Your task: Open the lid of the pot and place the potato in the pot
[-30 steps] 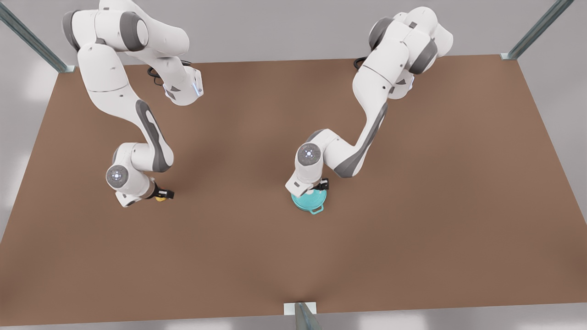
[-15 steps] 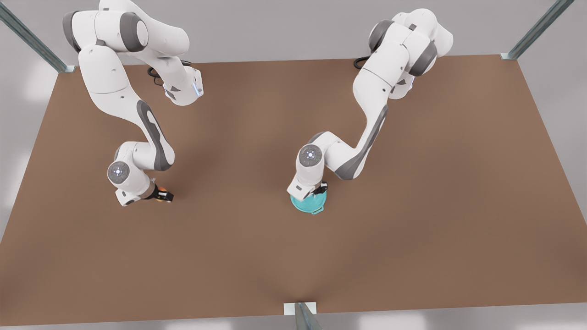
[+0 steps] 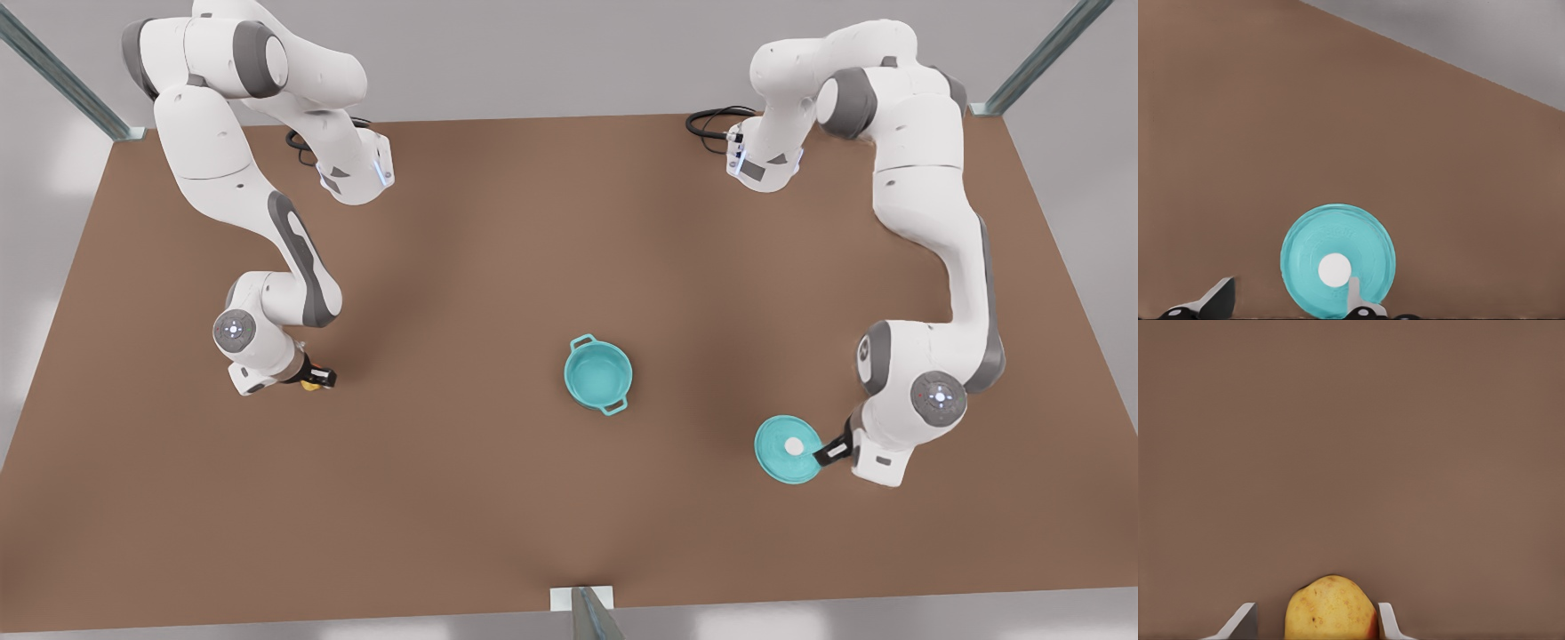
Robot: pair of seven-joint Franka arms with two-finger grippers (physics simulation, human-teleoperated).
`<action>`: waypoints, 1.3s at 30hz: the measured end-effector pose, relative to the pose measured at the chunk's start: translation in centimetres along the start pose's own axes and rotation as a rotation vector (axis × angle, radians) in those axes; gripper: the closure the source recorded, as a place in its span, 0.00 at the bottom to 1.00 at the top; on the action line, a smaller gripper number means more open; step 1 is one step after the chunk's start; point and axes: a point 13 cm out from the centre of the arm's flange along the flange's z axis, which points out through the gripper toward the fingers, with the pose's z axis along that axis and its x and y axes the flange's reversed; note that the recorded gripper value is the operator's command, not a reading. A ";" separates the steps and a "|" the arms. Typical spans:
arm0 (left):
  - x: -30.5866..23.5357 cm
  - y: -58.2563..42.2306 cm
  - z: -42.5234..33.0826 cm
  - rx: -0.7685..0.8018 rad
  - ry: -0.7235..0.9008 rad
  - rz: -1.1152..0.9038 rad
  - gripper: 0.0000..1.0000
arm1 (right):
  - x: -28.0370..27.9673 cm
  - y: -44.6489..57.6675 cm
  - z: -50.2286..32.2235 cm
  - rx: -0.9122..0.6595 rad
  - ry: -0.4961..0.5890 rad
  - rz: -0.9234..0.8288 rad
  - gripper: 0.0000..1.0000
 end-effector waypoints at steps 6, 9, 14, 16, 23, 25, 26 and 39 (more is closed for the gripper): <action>10.9 4.2 -15.0 0.130 0.047 0.079 0.00 | 0.0 0.0 0.0 0.000 0.000 0.004 0.42; 11.9 5.0 -14.6 0.139 0.092 0.119 0.00 | -0.1 0.1 -0.4 -0.003 -0.004 0.006 0.44; 14.1 4.6 -14.1 0.132 0.166 0.198 0.00 | -0.3 0.3 -1.2 -0.008 -0.012 0.007 0.47; 14.7 4.6 -14.0 0.128 0.187 0.220 0.00 | -0.8 0.5 -2.6 -0.014 -0.026 0.007 0.47; 15.5 5.1 -13.7 0.122 0.222 0.266 0.00 | -1.5 4.9 -7.9 -0.034 -0.050 -0.034 0.46; 15.6 5.2 -13.7 0.122 0.226 0.277 0.00 | -1.7 7.2 -9.5 -0.043 -0.048 -0.051 0.46; 15.6 5.2 -13.7 0.122 0.227 0.282 0.00 | -1.9 8.5 -10.5 -0.047 -0.049 -0.059 0.46; 15.8 5.3 -13.6 0.124 0.235 0.325 0.00 | -0.5 30.3 -20.7 -0.093 0.003 -0.117 0.46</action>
